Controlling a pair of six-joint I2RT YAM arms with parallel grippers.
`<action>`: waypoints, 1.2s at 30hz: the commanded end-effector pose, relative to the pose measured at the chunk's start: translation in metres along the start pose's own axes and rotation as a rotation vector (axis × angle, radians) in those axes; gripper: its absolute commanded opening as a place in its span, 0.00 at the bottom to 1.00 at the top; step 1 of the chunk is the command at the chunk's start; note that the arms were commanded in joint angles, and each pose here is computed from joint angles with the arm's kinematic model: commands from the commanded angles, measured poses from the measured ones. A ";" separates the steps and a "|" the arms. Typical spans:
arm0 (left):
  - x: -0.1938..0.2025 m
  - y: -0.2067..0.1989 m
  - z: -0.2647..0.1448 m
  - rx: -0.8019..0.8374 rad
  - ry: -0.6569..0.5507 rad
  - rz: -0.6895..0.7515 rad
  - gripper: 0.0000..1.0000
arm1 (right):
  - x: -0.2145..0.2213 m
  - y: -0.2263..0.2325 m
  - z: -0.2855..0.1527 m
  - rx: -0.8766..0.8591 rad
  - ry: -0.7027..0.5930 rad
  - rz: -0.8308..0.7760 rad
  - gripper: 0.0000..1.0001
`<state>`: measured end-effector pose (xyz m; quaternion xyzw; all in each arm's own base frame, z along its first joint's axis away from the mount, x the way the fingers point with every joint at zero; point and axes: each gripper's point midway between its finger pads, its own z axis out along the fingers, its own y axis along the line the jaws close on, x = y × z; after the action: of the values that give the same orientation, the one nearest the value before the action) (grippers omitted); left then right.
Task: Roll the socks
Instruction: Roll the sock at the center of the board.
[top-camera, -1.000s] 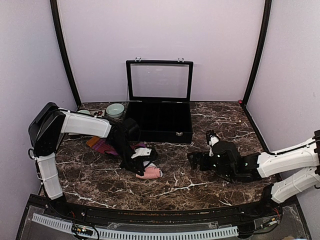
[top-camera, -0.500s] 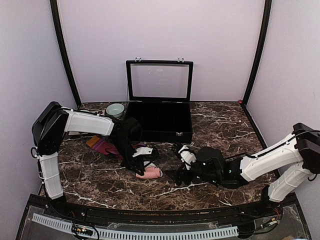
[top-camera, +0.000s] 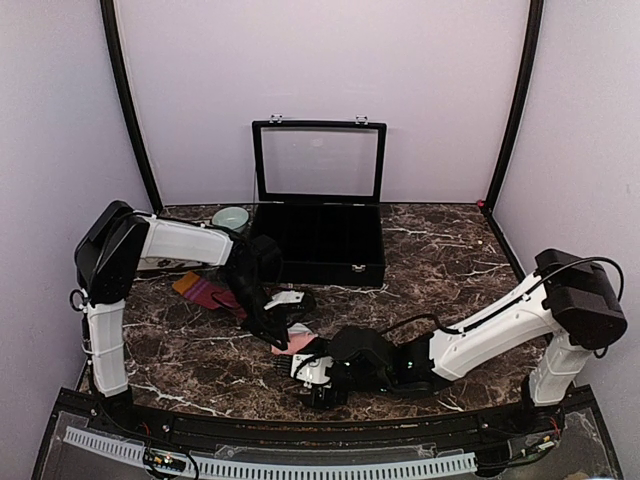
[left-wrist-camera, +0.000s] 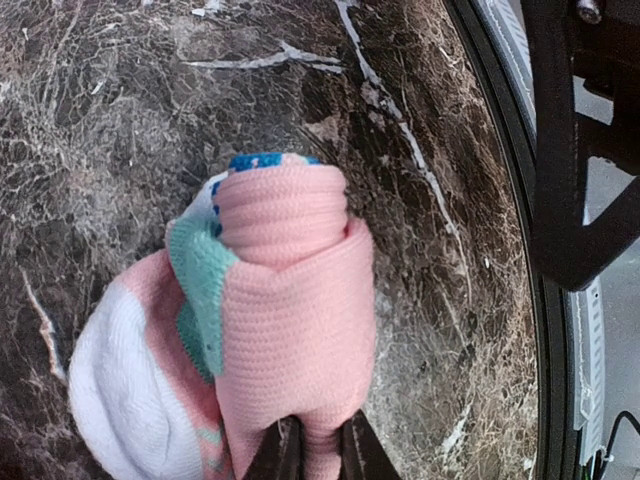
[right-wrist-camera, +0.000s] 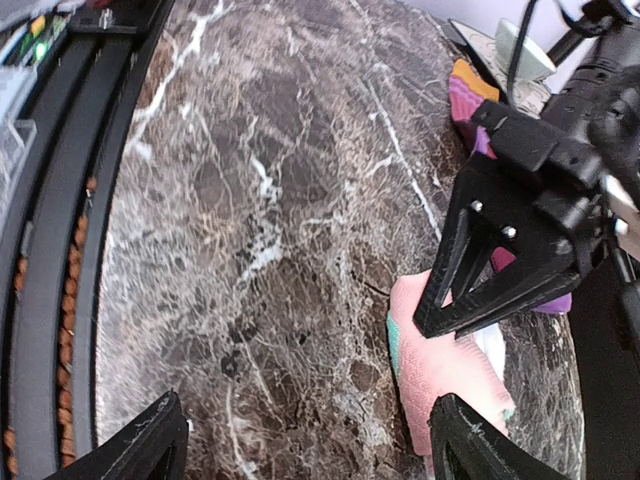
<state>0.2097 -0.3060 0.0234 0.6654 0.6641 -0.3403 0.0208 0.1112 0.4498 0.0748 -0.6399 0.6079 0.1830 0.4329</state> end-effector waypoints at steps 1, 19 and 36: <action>0.122 0.006 0.036 0.020 0.443 -0.150 0.16 | -0.004 -0.009 0.010 0.030 0.014 -0.156 0.83; 0.126 0.017 0.031 0.025 0.503 -0.153 0.16 | 0.017 -0.055 0.047 0.036 0.002 -0.135 0.80; 0.123 0.032 0.025 -0.015 0.498 -0.165 0.17 | 0.062 -0.043 0.062 -0.029 0.083 -0.073 0.56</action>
<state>0.2149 -0.3035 0.0238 0.6529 0.6696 -0.3532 -0.0246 0.1861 0.4693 0.0430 -0.6710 0.5726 0.1494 0.4468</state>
